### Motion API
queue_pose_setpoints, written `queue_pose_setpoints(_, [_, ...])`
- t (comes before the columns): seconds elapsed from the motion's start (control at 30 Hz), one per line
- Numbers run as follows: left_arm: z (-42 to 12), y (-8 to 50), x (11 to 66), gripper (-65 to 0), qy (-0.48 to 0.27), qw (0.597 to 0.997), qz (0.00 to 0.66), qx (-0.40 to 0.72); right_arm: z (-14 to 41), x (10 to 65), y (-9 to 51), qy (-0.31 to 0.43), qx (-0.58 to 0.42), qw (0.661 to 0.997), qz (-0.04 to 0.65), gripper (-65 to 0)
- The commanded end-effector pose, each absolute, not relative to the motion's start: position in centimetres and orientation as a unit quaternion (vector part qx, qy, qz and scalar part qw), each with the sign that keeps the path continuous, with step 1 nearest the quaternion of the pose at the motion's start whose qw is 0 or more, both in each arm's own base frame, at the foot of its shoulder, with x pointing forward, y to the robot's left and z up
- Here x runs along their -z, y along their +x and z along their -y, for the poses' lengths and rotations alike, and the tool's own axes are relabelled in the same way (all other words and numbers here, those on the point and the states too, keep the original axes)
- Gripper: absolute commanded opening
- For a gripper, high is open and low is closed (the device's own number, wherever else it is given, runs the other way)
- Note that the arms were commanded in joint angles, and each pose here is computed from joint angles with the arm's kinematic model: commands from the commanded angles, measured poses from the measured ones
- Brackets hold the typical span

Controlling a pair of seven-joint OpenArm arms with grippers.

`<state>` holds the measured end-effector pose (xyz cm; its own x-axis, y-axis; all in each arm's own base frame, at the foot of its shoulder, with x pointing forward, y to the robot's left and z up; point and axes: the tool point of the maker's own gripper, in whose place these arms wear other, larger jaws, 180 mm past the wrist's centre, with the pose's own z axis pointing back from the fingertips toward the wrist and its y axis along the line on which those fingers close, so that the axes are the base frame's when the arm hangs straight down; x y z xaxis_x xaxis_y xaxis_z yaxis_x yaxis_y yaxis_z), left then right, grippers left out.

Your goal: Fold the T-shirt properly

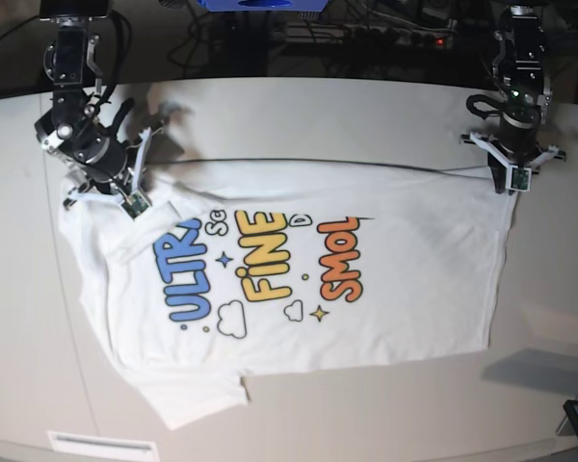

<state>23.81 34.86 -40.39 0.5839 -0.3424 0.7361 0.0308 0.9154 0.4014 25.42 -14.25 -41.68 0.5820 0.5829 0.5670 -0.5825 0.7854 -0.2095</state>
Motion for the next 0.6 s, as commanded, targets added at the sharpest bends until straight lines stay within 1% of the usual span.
queue_pose_setpoints(0.0, [-36.0,21.9,41.8,-53.2,0.189,0.894,0.391,0.115,15.9,42.9,23.8,-0.032,-0.346,0.898,0.27,-64.7])
queue_pose_setpoints(0.1, [-36.0,21.1,42.1,-53.2,0.189,0.896,0.384,0.118,16.5,43.1,23.3,-0.059,-0.357,0.896,0.256,-64.7])
queue_pose_setpoints(0.33, [-34.3,20.6,40.8,-53.2,0.18,0.89,0.396,0.138,16.0,41.8,22.8,-0.064,-0.358,0.892,0.269,-64.7])
queue_pose_setpoints(0.57, [-34.4,21.3,40.3,-53.2,0.184,0.885,0.404,0.139,15.9,41.7,22.8,-0.064,-0.357,0.891,0.272,-64.7])
